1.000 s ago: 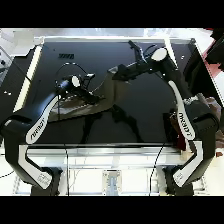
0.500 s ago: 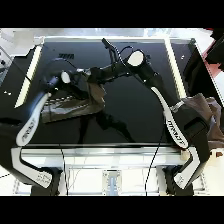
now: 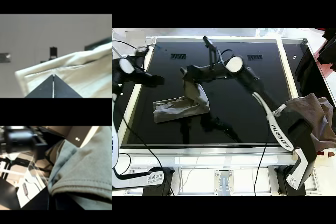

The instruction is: Fold the shirts.

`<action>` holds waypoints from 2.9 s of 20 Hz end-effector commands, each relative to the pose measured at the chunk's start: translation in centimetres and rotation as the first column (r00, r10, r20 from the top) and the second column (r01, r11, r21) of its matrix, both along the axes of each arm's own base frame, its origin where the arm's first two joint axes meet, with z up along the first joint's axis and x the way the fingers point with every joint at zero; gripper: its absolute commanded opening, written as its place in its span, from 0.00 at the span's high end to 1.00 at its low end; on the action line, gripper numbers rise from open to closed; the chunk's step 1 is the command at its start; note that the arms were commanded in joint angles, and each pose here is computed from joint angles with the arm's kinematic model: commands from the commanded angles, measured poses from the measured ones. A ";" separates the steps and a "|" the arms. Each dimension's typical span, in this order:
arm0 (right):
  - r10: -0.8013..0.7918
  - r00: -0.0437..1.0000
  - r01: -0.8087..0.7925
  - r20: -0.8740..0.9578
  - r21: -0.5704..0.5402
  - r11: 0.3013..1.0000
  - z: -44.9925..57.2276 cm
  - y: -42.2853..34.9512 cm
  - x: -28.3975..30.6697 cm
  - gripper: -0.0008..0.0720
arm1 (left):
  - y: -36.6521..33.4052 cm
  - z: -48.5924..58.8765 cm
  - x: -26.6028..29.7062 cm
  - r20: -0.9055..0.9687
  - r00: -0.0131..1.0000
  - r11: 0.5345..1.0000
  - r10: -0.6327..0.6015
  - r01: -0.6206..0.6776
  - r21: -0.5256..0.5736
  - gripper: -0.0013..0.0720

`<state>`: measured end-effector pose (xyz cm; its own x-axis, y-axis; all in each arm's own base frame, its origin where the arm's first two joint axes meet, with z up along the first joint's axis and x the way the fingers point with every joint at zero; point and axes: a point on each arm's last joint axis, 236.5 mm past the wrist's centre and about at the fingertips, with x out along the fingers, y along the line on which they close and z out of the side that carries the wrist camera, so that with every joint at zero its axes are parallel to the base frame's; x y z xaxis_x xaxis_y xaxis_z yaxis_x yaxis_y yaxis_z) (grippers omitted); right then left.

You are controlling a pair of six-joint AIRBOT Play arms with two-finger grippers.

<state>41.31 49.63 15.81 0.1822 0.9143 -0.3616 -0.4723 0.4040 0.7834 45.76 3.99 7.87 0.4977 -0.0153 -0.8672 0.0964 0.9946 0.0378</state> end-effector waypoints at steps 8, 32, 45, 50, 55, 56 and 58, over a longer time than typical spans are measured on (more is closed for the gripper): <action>-0.154 0.964 0.198 -0.215 0.198 0.960 -5.8 8.3 0.9 0.35 | -1.3 2.6 -0.2 0.062 0.998 0.993 0.020 -0.013 -0.115 0.97; -0.139 0.868 0.025 -0.477 -0.237 0.971 -26.2 -7.4 4.9 0.32 | -1.4 2.5 -0.3 0.058 0.998 0.993 0.019 -0.012 -0.116 0.97; -0.063 0.881 0.026 -0.469 -0.085 0.996 -23.2 0.2 2.8 0.97 | -1.4 2.5 -0.3 0.058 0.998 0.993 0.019 -0.012 -0.116 0.97; -0.116 0.912 0.133 -0.393 0.017 0.991 -16.1 -5.0 8.7 0.97 | -1.4 2.5 -0.3 0.057 0.998 0.993 0.019 -0.012 -0.116 0.97; -0.356 0.921 0.329 -0.160 -0.172 0.928 -7.0 -23.8 15.4 0.97 | -1.4 2.5 -0.3 0.057 0.998 0.993 0.019 -0.013 -0.117 0.97; -0.430 0.895 0.397 -0.116 -0.232 0.888 -5.4 -29.0 16.0 0.97 | -1.4 2.5 -0.3 0.058 0.998 0.993 0.019 -0.013 -0.117 0.97; -0.555 0.830 0.511 -0.048 -0.330 0.793 -2.2 -39.1 15.4 0.97 | -1.4 2.5 -0.3 0.058 0.998 0.993 0.019 -0.013 -0.117 0.97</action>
